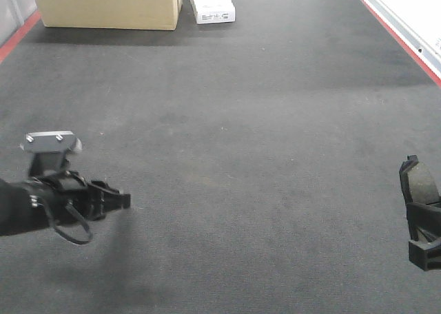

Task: Move and align brake pads A on conveyor
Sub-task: 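Lower the left gripper's brake pad onto the belt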

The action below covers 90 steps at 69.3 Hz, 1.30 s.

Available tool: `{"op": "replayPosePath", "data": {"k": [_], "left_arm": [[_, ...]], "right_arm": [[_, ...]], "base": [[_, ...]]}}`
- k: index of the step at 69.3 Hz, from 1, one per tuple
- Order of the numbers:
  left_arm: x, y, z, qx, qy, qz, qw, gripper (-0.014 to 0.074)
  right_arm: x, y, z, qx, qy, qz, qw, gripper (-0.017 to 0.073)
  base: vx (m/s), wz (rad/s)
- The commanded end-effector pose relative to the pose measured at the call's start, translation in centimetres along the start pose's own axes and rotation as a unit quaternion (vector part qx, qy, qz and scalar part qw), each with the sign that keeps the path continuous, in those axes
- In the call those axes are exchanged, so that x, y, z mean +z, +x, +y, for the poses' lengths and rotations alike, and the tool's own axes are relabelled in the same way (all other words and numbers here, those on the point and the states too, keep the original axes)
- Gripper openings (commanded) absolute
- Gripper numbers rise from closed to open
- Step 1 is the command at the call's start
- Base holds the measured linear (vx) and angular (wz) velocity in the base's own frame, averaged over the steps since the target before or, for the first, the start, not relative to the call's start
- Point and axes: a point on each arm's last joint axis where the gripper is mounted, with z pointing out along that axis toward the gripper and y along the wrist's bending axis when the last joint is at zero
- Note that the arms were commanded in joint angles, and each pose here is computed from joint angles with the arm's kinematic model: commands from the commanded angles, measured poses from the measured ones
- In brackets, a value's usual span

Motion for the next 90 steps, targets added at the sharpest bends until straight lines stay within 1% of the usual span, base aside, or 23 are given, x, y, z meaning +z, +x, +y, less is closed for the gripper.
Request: {"op": "replayPosePath", "data": {"k": [1,8,12,18,27,31,38,54,70,80,85,90], "left_arm": [[0.1,-1.5,-0.3,-0.011,-0.003,-0.048,0.999,0.015],[1.1,-1.0,0.0,-0.012,-0.009,-0.03,0.999,0.015],[1.6,-0.7,0.0,-0.018,-0.01,-0.017,1.0,0.015],[2.0,-0.2,0.1,-0.026,-0.01,0.002,1.0,0.015],[2.3,0.3,0.1,-0.027,-0.008,0.028,0.999,0.0155],[2.4,0.5,0.1,-0.032,-0.008,0.034,0.999,0.0161],[2.7,0.7,0.1,-0.045,-0.009,0.041,0.998,0.0191],[3.2,1.3,0.2,-0.046,-0.009,0.068,0.997,0.03],[3.0,1.2,0.1,-0.045,-0.007,0.066,0.997,0.0361],[2.1,0.7,-0.1,-0.044,-0.001,0.05,0.998,0.0406],[1.2,0.2,-0.3,-0.045,0.005,0.035,0.998,0.0408],[0.1,-0.1,-0.5,-0.038,0.011,0.022,0.999,0.04]], "right_arm": [[-0.6,-1.6,-0.2,-0.003,0.009,-0.057,0.998,0.0083],[-0.6,-1.6,-0.2,-0.003,0.009,-0.057,0.998,0.0083],[-0.6,-1.6,-0.2,-0.003,0.009,-0.057,0.998,0.0083],[-0.6,-1.6,-0.2,-0.003,0.009,-0.057,0.998,0.0083],[-0.6,-1.6,-0.2,-0.003,0.009,-0.057,0.998,0.0083],[-0.6,-1.6,-0.2,-0.003,0.009,-0.057,0.998,0.0083],[-0.6,-1.6,-0.2,-0.003,0.009,-0.057,0.998,0.0083],[-0.6,-1.6,-0.2,-0.003,0.009,-0.057,0.998,0.0083],[-0.6,-1.6,-0.2,-0.003,0.009,-0.057,0.998,0.0083],[-0.6,-1.6,-0.2,-0.003,0.009,-0.057,0.998,0.0083],[-0.6,-1.6,-0.2,-0.003,0.009,-0.057,0.998,0.0083],[-0.6,-1.6,-0.2,-0.003,0.009,-0.057,0.998,0.0083]], "base": [[0.0,0.0],[0.0,0.0],[0.0,0.0],[0.0,0.0],[0.0,0.0],[0.0,0.0],[0.0,0.0],[0.0,0.0],[0.0,0.0],[0.0,0.0],[0.0,0.0],[0.0,0.0]]}}
